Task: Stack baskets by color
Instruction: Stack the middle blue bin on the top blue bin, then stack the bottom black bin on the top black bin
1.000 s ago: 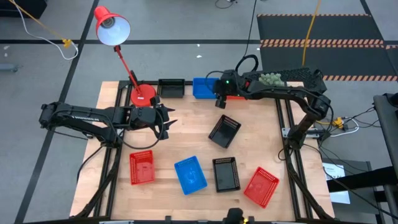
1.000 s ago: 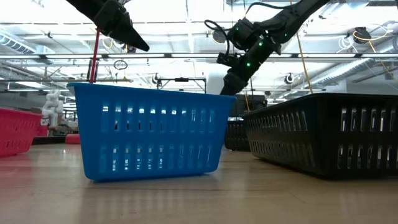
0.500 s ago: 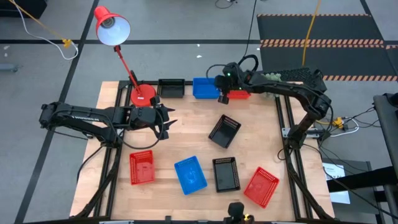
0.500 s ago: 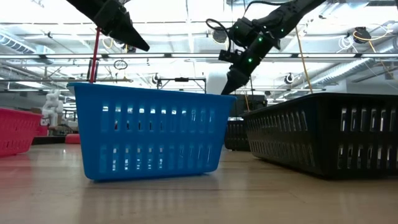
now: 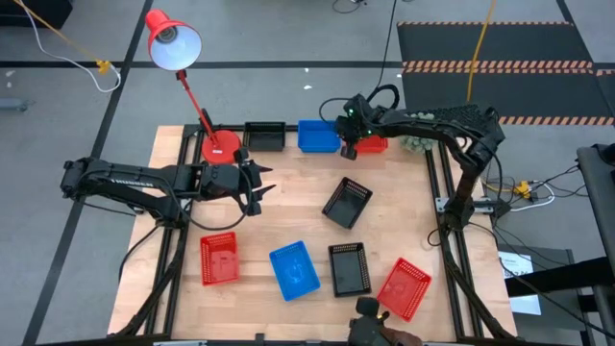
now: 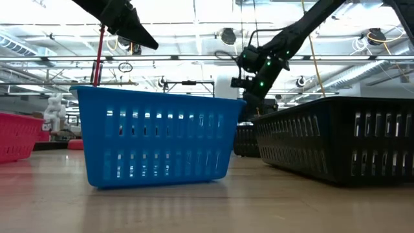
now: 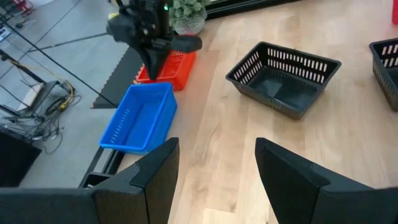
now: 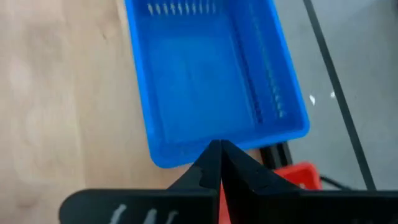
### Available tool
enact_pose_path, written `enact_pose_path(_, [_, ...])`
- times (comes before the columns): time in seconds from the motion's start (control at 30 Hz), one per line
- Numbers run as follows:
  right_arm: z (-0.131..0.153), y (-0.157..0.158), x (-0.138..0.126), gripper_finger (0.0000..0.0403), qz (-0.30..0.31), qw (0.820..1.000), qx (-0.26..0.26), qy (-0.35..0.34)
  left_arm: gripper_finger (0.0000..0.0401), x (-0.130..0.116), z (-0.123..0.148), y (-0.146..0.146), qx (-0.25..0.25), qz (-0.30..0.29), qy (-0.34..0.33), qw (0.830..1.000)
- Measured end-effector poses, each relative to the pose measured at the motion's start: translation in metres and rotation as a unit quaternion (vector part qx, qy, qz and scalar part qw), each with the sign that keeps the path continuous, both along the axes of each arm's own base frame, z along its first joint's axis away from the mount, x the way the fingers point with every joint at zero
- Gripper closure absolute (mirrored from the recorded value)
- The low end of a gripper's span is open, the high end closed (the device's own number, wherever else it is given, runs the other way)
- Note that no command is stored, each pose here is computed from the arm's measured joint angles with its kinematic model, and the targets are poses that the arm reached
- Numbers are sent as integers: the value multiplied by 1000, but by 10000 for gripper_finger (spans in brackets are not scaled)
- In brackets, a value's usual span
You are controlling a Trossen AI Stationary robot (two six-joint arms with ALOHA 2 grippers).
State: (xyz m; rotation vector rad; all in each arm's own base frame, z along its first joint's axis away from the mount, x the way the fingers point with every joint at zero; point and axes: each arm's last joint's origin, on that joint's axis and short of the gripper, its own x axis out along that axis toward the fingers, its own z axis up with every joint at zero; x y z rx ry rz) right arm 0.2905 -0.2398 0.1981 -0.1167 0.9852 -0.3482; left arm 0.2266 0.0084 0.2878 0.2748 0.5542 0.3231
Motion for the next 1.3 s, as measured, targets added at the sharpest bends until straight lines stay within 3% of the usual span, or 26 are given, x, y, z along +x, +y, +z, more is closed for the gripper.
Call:
enact_pose_path(0.27, [-14, -5, 2, 402, -7, 1000, 6, 13, 187, 0, 0, 0, 2, -1, 1, 1000])
enact_pose_path(0.7, [-11, -6, 5, 403, -6, 1000, -5, -4, 187, 0, 0, 0, 6, -3, 3, 1000])
enact_pose_path(0.8, [2, 2, 4, 403, -20, 1000, 1, -20, 187, 0, 0, 0, 4, -2, 2, 1000])
enact_pose_path(0.93, [37, 33, 1, 403, -27, 997, 44, -54, 187, 0, -1, -1, -5, 1, 2, 1000])
enact_pose_path(1.07, [66, 85, -8, 403, 29, 992, 98, -78, 187, -4, -4, -8, -19, -6, 31, 999])
enact_pose_path(1.3, [84, 178, -37, 403, 89, 982, 93, -138, 187, -17, -6, -39, -57, -40, 97, 993])
